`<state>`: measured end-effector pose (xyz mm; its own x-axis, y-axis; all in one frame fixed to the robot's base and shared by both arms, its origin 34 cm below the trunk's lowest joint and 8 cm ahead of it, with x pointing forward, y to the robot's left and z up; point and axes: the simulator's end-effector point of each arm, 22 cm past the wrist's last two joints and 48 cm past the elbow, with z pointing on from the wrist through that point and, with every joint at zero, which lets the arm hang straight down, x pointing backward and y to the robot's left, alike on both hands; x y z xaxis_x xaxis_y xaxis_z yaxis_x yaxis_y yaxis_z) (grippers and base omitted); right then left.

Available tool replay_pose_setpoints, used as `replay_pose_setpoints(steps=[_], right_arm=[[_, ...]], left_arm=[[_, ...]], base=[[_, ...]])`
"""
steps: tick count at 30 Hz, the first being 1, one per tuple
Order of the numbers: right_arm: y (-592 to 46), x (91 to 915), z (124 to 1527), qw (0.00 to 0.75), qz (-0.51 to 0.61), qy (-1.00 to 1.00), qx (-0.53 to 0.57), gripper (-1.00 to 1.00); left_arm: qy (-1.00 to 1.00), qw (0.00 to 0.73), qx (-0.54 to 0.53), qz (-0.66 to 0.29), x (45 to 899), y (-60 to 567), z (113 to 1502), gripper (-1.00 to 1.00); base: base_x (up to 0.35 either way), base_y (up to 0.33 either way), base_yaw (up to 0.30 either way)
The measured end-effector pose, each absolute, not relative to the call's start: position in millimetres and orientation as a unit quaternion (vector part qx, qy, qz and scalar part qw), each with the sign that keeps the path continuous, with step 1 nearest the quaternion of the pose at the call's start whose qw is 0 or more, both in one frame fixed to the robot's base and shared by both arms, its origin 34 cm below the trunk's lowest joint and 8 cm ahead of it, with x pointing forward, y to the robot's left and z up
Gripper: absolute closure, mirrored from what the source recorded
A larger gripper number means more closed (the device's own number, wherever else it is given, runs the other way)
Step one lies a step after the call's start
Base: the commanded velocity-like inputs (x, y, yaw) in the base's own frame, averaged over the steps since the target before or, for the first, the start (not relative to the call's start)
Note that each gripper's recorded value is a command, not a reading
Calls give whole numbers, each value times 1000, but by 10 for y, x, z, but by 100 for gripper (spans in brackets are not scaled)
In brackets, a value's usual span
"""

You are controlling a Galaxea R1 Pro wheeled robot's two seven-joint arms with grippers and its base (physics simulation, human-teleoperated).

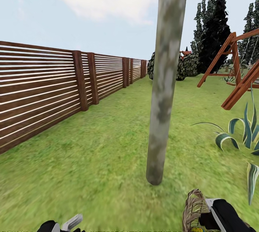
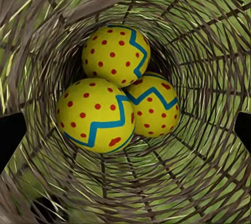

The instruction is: Take the three Easter eggs out of the wicker basket on the lawn in the garden, then place them on the lawn next to a single tree (choose any tree) so that all three eggs are next to the same tree and none are left in the basket.

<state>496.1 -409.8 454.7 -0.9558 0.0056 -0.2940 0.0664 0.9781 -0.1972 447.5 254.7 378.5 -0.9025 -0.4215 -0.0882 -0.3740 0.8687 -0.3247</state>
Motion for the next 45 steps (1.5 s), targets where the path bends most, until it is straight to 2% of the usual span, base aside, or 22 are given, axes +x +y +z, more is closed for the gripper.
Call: replay_pose_setpoints(steps=[45], right_arm=[[-4063,4732,3550,150,-102,983,15,-100]], left_arm=[[963,78,-206,-152,4229,2540,2786,-100]], base=[[0,0,0]])
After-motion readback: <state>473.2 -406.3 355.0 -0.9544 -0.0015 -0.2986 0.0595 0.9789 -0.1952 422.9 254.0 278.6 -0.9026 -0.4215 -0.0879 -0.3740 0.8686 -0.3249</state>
